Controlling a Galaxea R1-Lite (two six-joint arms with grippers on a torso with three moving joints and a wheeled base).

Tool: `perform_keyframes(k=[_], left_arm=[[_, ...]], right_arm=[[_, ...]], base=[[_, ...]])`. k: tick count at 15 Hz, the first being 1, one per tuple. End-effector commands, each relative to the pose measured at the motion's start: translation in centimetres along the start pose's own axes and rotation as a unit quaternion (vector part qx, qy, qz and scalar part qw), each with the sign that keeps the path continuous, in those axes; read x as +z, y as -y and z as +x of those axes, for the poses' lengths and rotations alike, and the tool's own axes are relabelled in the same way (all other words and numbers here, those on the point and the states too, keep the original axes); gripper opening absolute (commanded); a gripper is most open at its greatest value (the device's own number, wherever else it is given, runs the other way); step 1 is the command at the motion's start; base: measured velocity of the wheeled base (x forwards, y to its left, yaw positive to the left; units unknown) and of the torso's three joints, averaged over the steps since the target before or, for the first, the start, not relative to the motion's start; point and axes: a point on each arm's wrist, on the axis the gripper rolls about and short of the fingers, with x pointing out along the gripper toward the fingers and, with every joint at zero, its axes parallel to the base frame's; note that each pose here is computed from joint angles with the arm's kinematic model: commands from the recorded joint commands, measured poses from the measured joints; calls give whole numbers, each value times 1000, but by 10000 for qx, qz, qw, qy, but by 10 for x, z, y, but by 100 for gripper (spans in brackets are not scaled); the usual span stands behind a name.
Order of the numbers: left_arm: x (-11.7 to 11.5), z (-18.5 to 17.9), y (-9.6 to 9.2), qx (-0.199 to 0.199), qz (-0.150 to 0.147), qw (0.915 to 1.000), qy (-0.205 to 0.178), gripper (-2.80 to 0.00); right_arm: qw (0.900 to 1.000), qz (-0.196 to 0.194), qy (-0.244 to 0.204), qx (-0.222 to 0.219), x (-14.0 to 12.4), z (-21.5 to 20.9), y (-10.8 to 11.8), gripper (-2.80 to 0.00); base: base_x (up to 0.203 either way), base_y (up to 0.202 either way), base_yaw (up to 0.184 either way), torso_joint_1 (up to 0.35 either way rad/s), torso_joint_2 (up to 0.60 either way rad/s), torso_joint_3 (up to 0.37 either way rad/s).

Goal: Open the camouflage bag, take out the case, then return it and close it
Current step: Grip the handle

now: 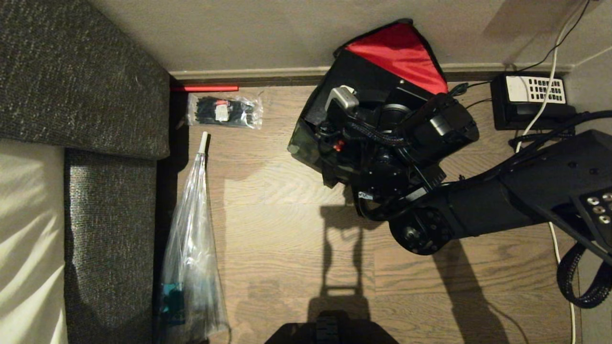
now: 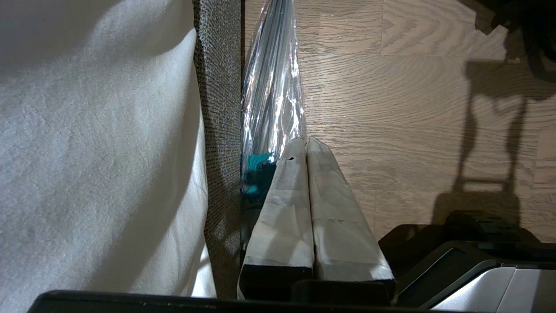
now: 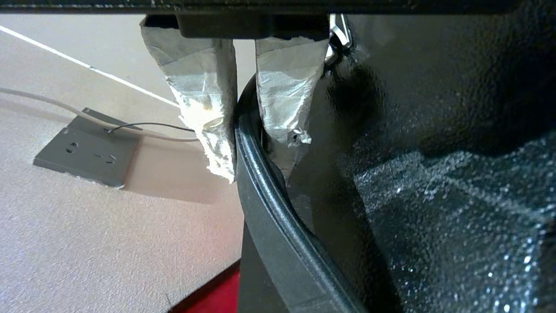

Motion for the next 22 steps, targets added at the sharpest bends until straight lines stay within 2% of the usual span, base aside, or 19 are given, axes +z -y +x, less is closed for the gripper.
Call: perform_keyframes(k=[1,3,7,8,10,17,22], left_arm=[[0,0,0,3,-1,10000,-1,-280],[0,0,0,3,0,10000,-1,-280],[0,0,0,3,-1,10000,-1,-280],[0,0,0,3,-1,10000,-1,-280],[0,0,0,3,-1,10000,-1,-280],[0,0,0,3,-1,10000,-1,-280],[0,0,0,3,-1,10000,-1,-280]], right_arm=[[9995,190,-241,-81,-1,2,24,-280],[9988,177,-453,57,0,1,38,-280],[9986,366,-374,64,5,-6,57,-280],[9988,341,-353,92,6,-8,52,-280],[9991,151,-318,226,6,-13,27,-280],[9985,-5,-281,472,15,-18,-37,-280],[9972,-183,-341,642,7,-18,-81,-280]], base=[[0,0,0,0,0,0],[0,0,0,0,0,0],[0,0,0,0,0,0],[0,0,0,0,0,0],[0,0,0,0,0,0],[0,0,0,0,0,0],[0,0,0,0,0,0]])
